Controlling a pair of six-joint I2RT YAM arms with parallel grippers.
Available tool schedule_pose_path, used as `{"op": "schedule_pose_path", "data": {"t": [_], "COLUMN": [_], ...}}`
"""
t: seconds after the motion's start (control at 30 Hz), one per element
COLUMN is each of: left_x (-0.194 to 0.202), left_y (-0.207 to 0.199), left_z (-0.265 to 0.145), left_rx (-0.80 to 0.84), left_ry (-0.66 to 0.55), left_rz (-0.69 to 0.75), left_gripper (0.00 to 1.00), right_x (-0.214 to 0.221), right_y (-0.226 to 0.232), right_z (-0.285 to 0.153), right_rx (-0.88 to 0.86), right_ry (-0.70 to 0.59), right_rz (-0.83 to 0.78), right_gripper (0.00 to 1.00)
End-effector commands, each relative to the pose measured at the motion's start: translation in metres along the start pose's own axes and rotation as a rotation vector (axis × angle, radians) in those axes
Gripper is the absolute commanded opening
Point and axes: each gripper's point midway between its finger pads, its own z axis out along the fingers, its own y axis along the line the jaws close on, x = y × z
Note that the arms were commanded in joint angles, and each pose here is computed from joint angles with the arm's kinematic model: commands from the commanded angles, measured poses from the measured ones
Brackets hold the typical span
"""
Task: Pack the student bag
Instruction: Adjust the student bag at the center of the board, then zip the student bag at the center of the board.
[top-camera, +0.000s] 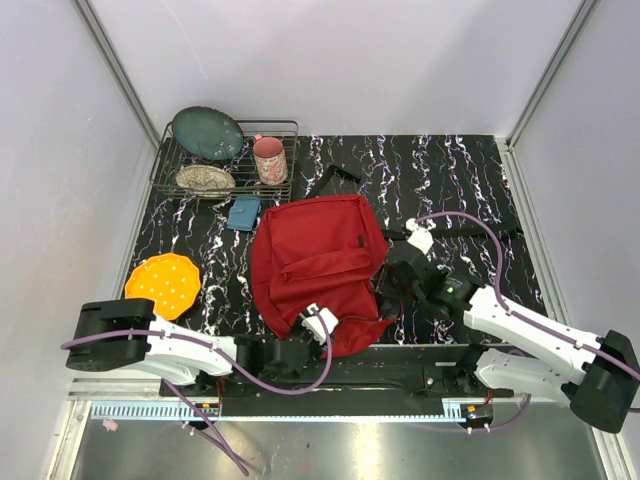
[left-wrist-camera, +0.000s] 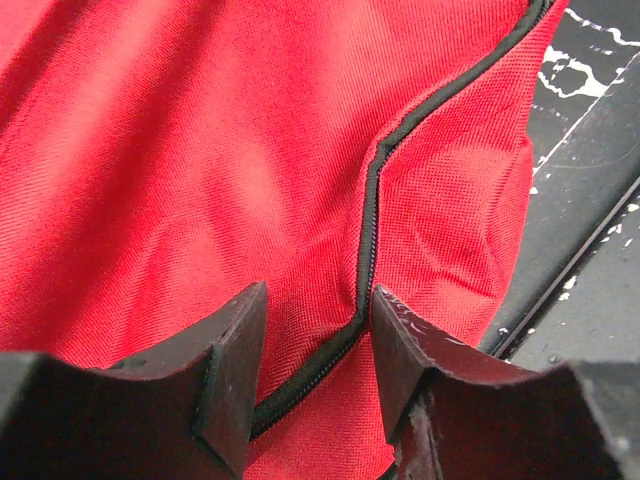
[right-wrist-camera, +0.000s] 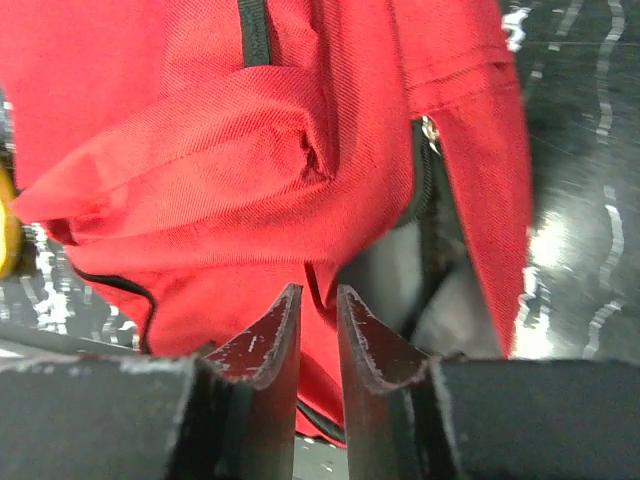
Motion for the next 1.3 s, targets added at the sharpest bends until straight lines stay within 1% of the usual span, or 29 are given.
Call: {"op": "schedule_pose_path", "data": {"t": [0.0, 0.03, 0.1, 0.17, 0.2, 0.23, 0.27, 0.33, 0.37, 0.4, 0.43, 0.5, 0.57, 0.6, 0.67, 0.7, 0.8, 0.83, 0.87, 0.9, 0.93, 0.97, 1.03, 1.17, 1.2, 1.27], "left_x": [-0.004, -0.004, 0.002, 0.001, 0.007, 0.002, -0.001, -0.001, -0.001, -0.004, -0.006, -0.015, -0.026, -0.040, -0.057, -0.069, -0.090, -0.088, -0.097, -0.097, -0.088, -0.089, -0.076, -0.061, -0.052, -0.047], "left_y": [0.009, 0.009, 0.012, 0.015, 0.016, 0.017, 0.015, 0.014, 0.013, 0.011, 0.010, 0.003, -0.003, -0.009, -0.018, -0.021, -0.030, -0.033, -0.038, -0.041, -0.046, -0.052, -0.060, -0.075, -0.077, -0.080], "left_z": [0.003, 0.003, 0.001, -0.002, -0.005, -0.007, -0.008, -0.010, -0.011, -0.011, -0.011, -0.010, -0.010, -0.010, -0.011, -0.010, -0.007, -0.003, 0.000, 0.003, 0.009, 0.012, 0.019, 0.026, 0.030, 0.033], "left_rx": [-0.072, -0.072, -0.082, -0.085, -0.077, -0.072, -0.051, -0.034, -0.018, -0.007, -0.004, 0.027, 0.057, 0.074, 0.112, 0.119, 0.144, 0.146, 0.152, 0.155, 0.160, 0.181, 0.200, 0.257, 0.256, 0.260], "left_ry": [-0.007, -0.009, 0.004, -0.004, 0.000, -0.022, -0.039, -0.050, -0.047, -0.053, -0.057, -0.066, -0.071, -0.092, -0.123, -0.147, -0.197, -0.190, -0.210, -0.206, -0.176, -0.171, -0.142, -0.123, -0.101, -0.092], "left_rz": [-0.027, -0.036, -0.047, -0.072, -0.073, -0.093, -0.100, -0.100, -0.084, -0.081, -0.076, -0.052, -0.028, -0.032, -0.012, -0.016, 0.014, 0.037, 0.056, 0.070, 0.092, 0.096, 0.117, 0.089, 0.094, 0.082], "left_gripper": [0.48, 0.45, 0.43, 0.38, 0.36, 0.34, 0.28, 0.26, 0.34, 0.39, 0.47, 0.56, 0.60, 0.63, 0.65, 0.69, 0.74, 0.77, 0.78, 0.78, 0.78, 0.78, 0.78, 0.78, 0.78, 0.77], "right_x": [-0.018, -0.027, -0.034, -0.028, -0.025, -0.012, -0.001, 0.024, 0.035, 0.043, 0.049, 0.056, 0.056, 0.056, 0.058, 0.060, 0.068, 0.070, 0.073, 0.074, 0.076, 0.078, 0.074, 0.072, 0.072, 0.074], "right_y": [-0.034, -0.031, -0.031, -0.034, -0.033, -0.028, -0.024, -0.018, -0.015, -0.014, -0.014, -0.018, -0.022, -0.022, -0.024, -0.025, -0.029, -0.030, -0.033, -0.032, -0.031, -0.036, -0.038, -0.043, -0.042, -0.045], "right_z": [-0.030, -0.040, -0.053, -0.053, -0.053, -0.050, -0.042, -0.032, -0.023, -0.018, -0.015, -0.005, -0.002, -0.002, -0.003, -0.003, -0.002, -0.002, -0.002, -0.003, -0.004, -0.004, -0.008, -0.014, -0.016, -0.016], "right_rx": [0.174, 0.129, 0.079, 0.052, 0.032, -0.009, -0.043, -0.083, -0.115, -0.126, -0.139, -0.151, -0.141, -0.137, -0.124, -0.119, -0.111, -0.114, -0.108, -0.118, -0.125, -0.112, -0.106, -0.102, -0.110, -0.101], "right_ry": [-0.089, -0.133, -0.183, -0.181, -0.172, -0.112, -0.080, 0.027, 0.049, 0.075, 0.092, 0.087, 0.073, 0.070, 0.084, 0.092, 0.116, 0.127, 0.134, 0.136, 0.144, 0.148, 0.130, 0.117, 0.117, 0.126], "right_rz": [-0.076, -0.055, -0.020, -0.009, -0.005, -0.008, -0.008, 0.028, 0.079, 0.102, 0.131, 0.187, 0.220, 0.229, 0.233, 0.238, 0.264, 0.273, 0.301, 0.314, 0.334, 0.344, 0.365, 0.386, 0.391, 0.399], "right_gripper": [0.28, 0.30, 0.32, 0.38, 0.47, 0.53, 0.54, 0.54, 0.54, 0.53, 0.52, 0.52, 0.52, 0.52, 0.53, 0.53, 0.54, 0.54, 0.54, 0.55, 0.55, 0.55, 0.57, 0.57, 0.57, 0.57]}}
